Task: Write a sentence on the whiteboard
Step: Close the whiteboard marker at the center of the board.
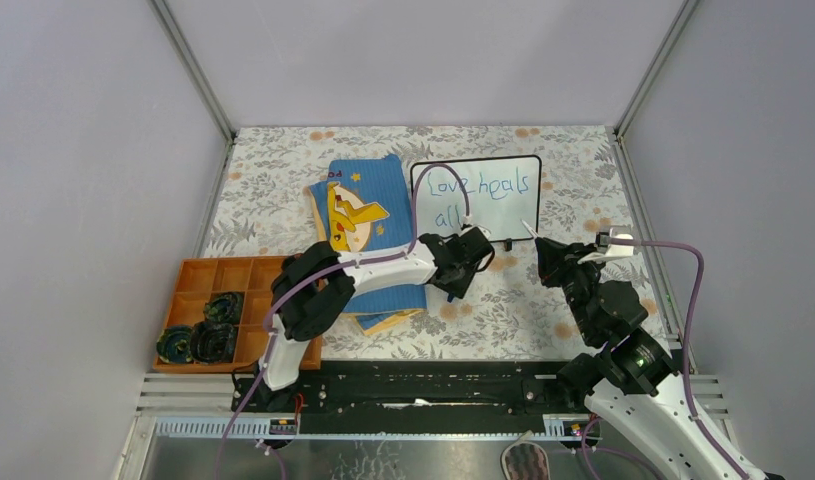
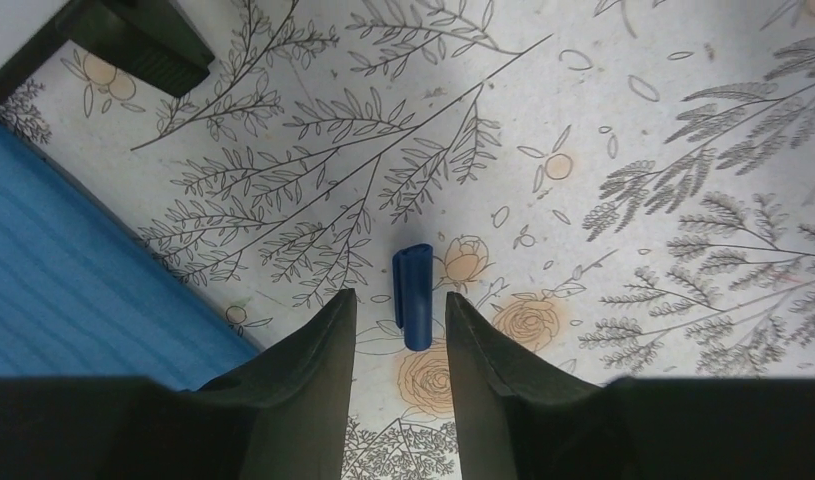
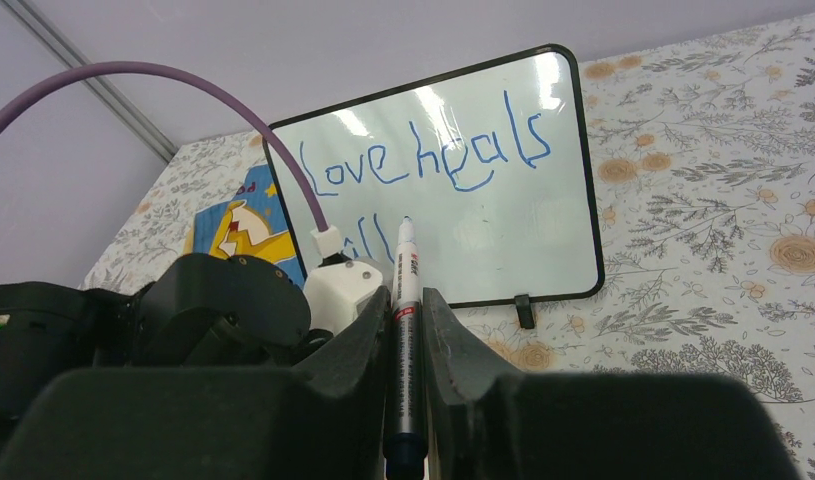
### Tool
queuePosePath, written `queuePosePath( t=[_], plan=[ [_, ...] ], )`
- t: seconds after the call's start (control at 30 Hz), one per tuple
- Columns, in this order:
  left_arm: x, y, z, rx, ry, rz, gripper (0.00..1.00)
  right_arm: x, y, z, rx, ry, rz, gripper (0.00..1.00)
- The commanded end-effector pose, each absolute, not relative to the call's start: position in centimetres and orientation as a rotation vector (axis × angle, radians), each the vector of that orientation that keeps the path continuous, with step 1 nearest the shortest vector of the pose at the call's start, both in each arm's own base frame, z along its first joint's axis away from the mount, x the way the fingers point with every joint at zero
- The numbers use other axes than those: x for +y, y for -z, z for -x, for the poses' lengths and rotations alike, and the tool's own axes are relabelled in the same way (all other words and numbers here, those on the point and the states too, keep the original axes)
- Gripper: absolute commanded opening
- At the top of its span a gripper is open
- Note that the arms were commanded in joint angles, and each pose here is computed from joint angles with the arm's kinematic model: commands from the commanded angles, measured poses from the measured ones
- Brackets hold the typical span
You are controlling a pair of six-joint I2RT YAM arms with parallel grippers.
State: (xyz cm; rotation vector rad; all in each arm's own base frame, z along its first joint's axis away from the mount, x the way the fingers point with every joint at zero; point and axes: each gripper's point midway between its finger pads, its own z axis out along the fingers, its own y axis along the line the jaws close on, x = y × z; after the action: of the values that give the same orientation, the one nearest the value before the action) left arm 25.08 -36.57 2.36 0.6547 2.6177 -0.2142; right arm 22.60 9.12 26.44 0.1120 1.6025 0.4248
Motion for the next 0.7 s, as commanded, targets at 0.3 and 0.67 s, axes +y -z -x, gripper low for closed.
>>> queuePosePath(
  t=[0.3, 0.67],
  plan=[
    [-37.5, -2.9, -25.3, 2.649, 0.267, -0.791, 0.44, 8.5, -28.1, -22.7, 1.553, -0.421, -0.142, 0.00],
    [-37.2, -1.7, -25.2, 2.672, 0.247, -0.802, 0.42, 8.6, -28.0, -22.8, 1.561, -0.416, -0.139, 0.00]
  ],
)
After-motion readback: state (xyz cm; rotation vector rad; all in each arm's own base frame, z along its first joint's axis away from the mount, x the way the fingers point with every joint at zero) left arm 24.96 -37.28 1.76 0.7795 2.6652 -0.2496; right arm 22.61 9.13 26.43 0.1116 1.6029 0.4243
